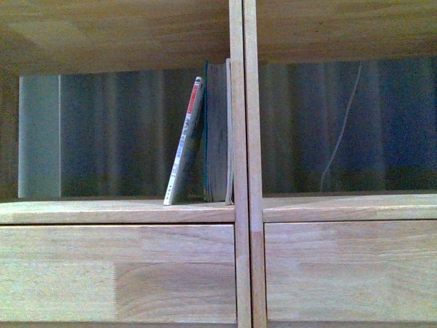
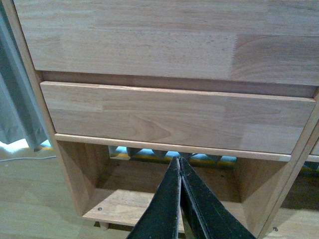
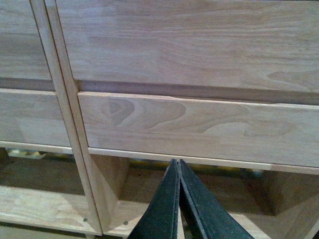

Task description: Organize books on shelf

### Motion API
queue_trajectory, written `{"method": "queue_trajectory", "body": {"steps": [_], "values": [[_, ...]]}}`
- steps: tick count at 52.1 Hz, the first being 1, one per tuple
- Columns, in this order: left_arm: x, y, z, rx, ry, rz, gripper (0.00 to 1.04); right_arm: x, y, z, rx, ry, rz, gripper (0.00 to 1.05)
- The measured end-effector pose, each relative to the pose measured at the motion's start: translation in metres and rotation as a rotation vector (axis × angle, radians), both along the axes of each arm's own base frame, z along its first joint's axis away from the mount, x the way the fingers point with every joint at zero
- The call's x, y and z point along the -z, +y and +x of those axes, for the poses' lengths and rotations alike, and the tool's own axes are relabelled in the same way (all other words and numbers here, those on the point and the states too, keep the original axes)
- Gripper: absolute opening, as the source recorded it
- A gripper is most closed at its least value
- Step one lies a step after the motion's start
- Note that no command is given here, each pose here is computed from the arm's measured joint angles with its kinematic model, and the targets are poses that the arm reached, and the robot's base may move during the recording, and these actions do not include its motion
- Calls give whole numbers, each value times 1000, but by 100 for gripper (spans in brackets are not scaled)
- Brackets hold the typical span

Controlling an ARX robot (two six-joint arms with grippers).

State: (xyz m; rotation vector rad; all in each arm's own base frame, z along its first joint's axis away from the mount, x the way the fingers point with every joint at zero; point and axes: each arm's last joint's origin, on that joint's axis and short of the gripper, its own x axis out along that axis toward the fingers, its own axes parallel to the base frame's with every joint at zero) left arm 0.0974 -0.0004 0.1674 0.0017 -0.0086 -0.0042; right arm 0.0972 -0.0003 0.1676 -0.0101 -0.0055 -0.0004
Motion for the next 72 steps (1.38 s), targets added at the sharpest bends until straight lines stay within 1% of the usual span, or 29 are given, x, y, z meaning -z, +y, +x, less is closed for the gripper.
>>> {"method": "queue_trajectory", "body": {"steps": [25, 29, 31, 33, 34, 37, 38, 39, 40, 41, 44, 48, 51, 52, 56, 58, 60, 62, 66, 72], "values": [[0, 0, 0, 0, 2, 0, 3, 0, 0, 0, 0, 0, 0, 3], [0, 0, 0, 0, 2, 0, 3, 0, 0, 0, 0, 0, 0, 13], [0, 0, 0, 0, 2, 0, 3, 0, 0, 0, 0, 0, 0, 20], [0, 0, 0, 0, 2, 0, 10, 0, 0, 0, 0, 0, 0, 27], [0, 0, 0, 0, 2, 0, 11, 0, 0, 0, 0, 0, 0, 29], [0, 0, 0, 0, 2, 0, 22, 0, 0, 0, 0, 0, 0, 39], [0, 0, 0, 0, 2, 0, 24, 0, 0, 0, 0, 0, 0, 41], [0, 0, 0, 0, 2, 0, 31, 0, 0, 0, 0, 0, 0, 48], [0, 0, 0, 0, 2, 0, 34, 0, 0, 0, 0, 0, 0, 49], [0, 0, 0, 0, 2, 0, 36, 0, 0, 0, 0, 0, 0, 53], [0, 0, 0, 0, 2, 0, 47, 0, 0, 0, 0, 0, 0, 63], [0, 0, 0, 0, 2, 0, 57, 0, 0, 0, 0, 0, 0, 73], [0, 0, 0, 0, 2, 0, 68, 0, 0, 0, 0, 0, 0, 83], [0, 0, 0, 0, 2, 0, 70, 0, 0, 0, 0, 0, 0, 85], [0, 0, 0, 0, 2, 0, 84, 0, 0, 0, 0, 0, 0, 97], [0, 0, 0, 0, 2, 0, 89, 0, 0, 0, 0, 0, 2, 99], [0, 0, 0, 0, 2, 0, 96, 0, 0, 0, 0, 0, 2, 98], [0, 0, 0, 0, 2, 0, 99, 0, 0, 0, 0, 0, 2, 97], [0, 0, 0, 0, 2, 0, 97, 0, 0, 0, 0, 0, 2, 98], [0, 0, 0, 0, 2, 0, 97, 0, 0, 0, 0, 0, 2, 98]]}}
